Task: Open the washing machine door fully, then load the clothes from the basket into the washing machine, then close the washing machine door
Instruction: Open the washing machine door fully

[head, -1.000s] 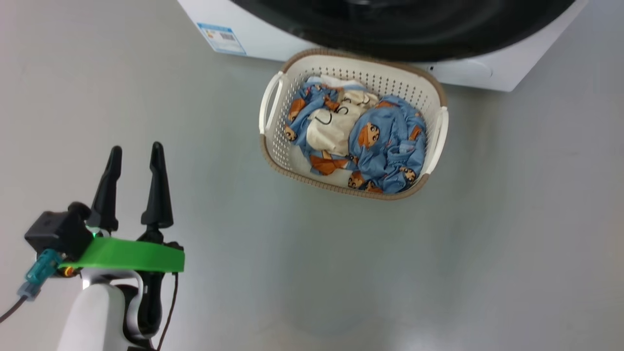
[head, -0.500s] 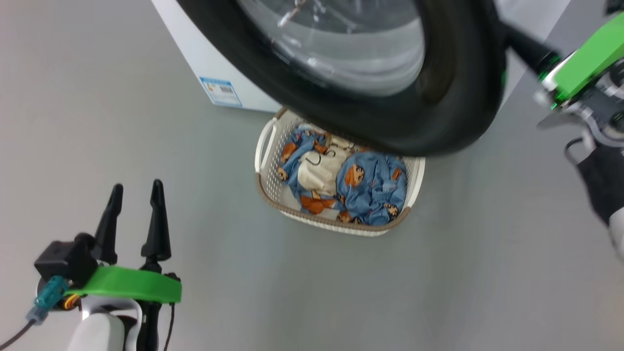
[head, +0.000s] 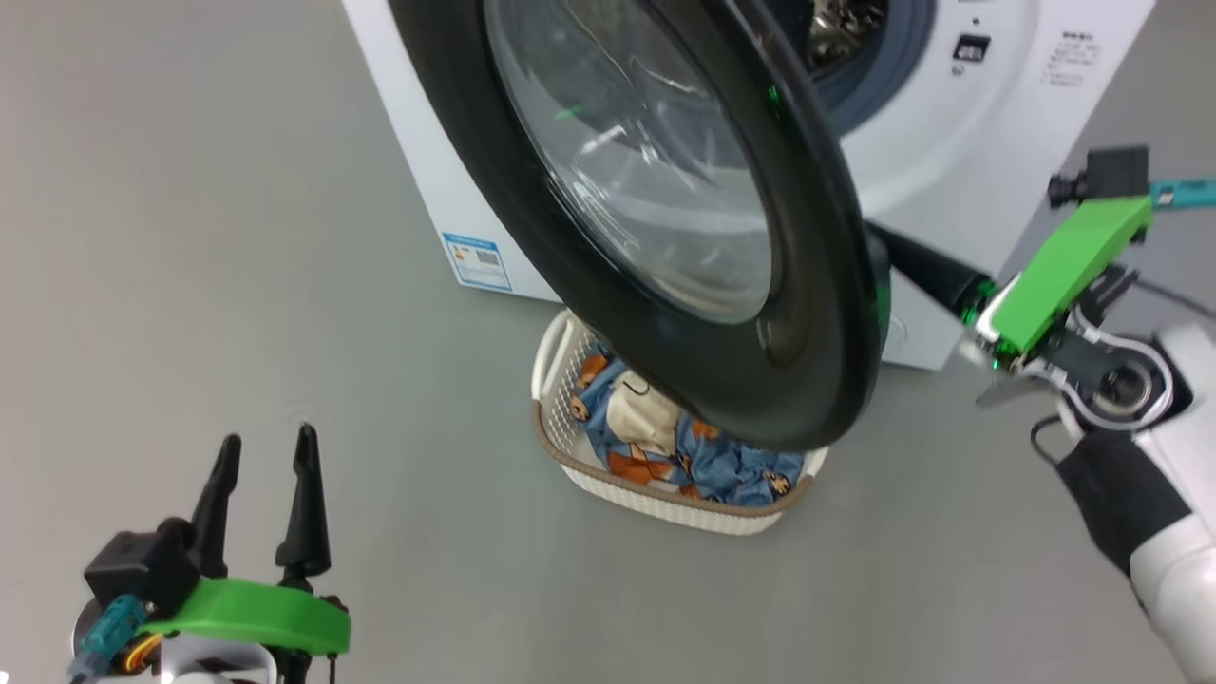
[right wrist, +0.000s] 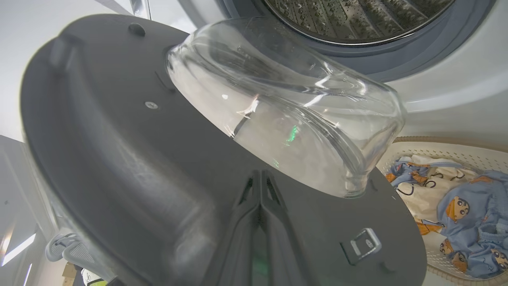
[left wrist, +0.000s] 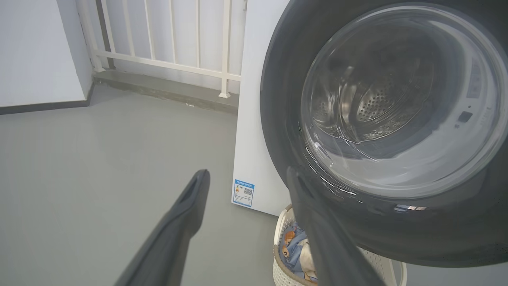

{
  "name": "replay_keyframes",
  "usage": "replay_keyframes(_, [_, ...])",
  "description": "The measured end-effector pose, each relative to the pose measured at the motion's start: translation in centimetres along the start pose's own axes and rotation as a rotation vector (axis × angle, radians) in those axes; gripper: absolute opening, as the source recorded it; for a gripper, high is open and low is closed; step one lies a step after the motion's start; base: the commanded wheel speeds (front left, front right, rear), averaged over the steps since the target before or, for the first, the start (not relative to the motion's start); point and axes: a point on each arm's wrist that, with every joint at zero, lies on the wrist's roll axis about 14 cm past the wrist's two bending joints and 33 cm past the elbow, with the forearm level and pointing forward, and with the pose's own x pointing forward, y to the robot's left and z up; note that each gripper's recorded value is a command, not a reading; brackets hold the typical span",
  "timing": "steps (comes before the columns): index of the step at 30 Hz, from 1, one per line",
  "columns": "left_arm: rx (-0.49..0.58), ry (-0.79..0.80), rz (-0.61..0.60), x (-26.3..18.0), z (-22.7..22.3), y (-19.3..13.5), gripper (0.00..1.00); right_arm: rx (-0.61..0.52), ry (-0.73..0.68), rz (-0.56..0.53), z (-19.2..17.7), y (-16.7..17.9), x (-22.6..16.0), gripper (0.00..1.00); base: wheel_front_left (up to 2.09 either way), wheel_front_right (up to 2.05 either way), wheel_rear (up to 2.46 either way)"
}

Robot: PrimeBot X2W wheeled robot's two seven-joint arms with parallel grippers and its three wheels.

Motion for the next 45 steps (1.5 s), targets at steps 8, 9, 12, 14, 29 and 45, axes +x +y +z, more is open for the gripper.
replay_keyframes(8, [0.008,-0.032,0.056,-2.3,1.3,2.0,1.00,0.044,0.086,0.054,-4.1,1.7,0.5,0.00,0.00,0.00,0.00])
replay_keyframes(9, [0.009,-0.036,0.063,-2.5,1.5,2.2,1.00,0.046,0.100,0.059,-4.7,1.9,0.6,0.00,0.00,0.00,0.00])
replay_keyframes(12, [0.011,-0.049,0.086,-3.2,2.0,3.0,1.00,0.045,0.145,0.077,-6.4,2.6,1.0,0.00,0.00,0.00,0.00])
replay_keyframes(14, [0.016,-0.052,0.101,-3.7,2.1,3.5,1.00,0.053,0.167,0.093,-7.4,3.1,1.2,0.00,0.00,0.00,0.00])
replay_keyframes(29, [0.026,-0.085,0.198,-7.1,3.3,6.5,1.00,0.083,0.320,0.199,-13.6,7.5,3.3,0.00,0.00,0.00,0.00])
replay_keyframes(45, [0.020,-0.078,0.207,-7.5,2.9,6.7,1.00,0.093,0.355,0.221,-15.0,8.5,3.2,0.00,0.00,0.00,0.00])
